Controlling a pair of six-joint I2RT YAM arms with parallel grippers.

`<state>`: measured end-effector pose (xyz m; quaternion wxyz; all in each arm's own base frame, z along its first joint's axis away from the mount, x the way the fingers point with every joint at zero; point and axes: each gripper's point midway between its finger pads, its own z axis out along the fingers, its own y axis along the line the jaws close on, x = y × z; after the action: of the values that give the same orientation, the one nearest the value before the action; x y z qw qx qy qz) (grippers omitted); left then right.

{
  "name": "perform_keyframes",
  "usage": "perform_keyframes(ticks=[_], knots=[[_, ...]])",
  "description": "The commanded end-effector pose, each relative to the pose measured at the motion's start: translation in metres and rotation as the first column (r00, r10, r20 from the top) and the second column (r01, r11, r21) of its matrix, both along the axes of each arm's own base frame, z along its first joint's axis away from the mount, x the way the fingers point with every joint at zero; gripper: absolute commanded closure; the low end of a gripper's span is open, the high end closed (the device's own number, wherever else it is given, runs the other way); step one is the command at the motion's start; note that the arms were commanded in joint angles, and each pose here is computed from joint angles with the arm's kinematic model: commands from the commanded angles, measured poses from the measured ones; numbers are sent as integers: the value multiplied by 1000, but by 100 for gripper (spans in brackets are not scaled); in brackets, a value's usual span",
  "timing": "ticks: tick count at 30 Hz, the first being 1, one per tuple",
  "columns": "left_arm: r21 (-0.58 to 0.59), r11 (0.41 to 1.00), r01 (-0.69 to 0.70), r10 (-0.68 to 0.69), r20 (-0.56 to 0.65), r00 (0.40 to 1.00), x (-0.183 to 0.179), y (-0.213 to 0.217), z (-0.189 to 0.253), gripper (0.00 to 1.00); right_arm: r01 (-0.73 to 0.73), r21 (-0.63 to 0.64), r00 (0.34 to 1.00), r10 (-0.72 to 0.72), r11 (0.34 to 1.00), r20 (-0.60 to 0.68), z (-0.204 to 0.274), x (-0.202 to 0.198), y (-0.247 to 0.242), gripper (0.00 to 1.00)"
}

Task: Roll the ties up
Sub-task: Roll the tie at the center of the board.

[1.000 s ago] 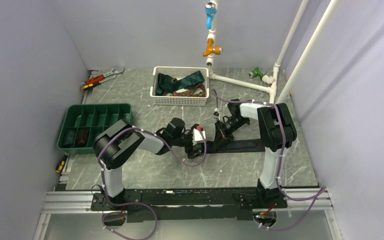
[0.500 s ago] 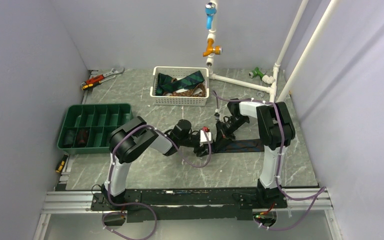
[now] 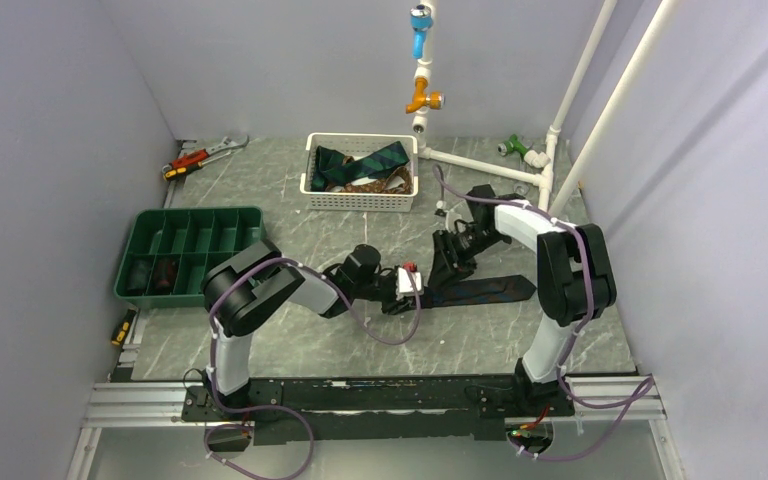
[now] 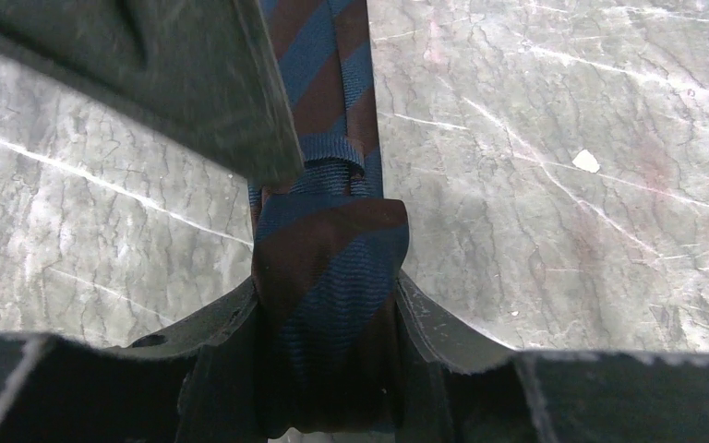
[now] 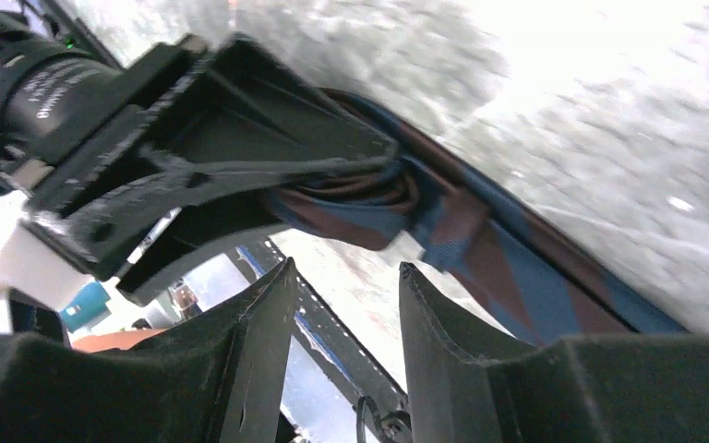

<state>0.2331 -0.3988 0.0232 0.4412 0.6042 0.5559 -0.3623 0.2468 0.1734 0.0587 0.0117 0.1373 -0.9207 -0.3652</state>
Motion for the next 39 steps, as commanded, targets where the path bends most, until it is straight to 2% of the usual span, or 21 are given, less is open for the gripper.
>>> perform_keyframes(ticks=[1,5,8,9,11,12,13,16,19,22,30,36,39], knots=[[241,969,-51,89,-146,985,-13,36,-57,63,-49,96,999,48,994,13,10,-7,33,52],[253,966,-48,88,-150,985,-13,36,-57,61,-60,30,998,61,998,-10,-9,-1,33,51],[256,966,-44,86,-155,984,-13,36,-56,59,-71,-39,997,71,997,-10,-26,8,26,56],[256,966,-41,84,-160,983,-14,35,-56,59,-75,-59,997,75,995,-11,-31,9,24,61],[255,966,-43,87,-166,982,-13,34,-55,58,-88,-93,996,87,992,-12,-40,11,20,88],[249,968,-42,86,-169,982,-13,33,-53,56,-93,-112,996,92,989,-13,-44,10,15,98],[243,969,-39,83,-174,981,-13,32,-51,53,-107,-134,994,106,985,-18,-49,8,11,100],[207,978,-21,61,-188,980,-14,29,-44,41,-121,-195,993,116,973,-37,-65,3,-8,100],[148,989,-13,40,-182,982,-11,24,-32,24,-120,-259,993,112,958,-46,-78,1,-27,100],[74,997,2,10,-156,988,-8,17,-19,17,-103,-323,995,94,941,-43,-87,3,-43,100],[-42,998,35,-39,-105,994,-2,-18,-1,16,-42,-430,999,37,902,-21,-96,17,-62,100],[-90,995,32,-37,-57,998,7,-44,3,15,-36,-401,999,20,915,-44,-96,22,-54,100],[-68,996,58,-59,-3,998,7,-50,-1,17,-45,-393,998,26,918,-53,-96,21,-52,100]])
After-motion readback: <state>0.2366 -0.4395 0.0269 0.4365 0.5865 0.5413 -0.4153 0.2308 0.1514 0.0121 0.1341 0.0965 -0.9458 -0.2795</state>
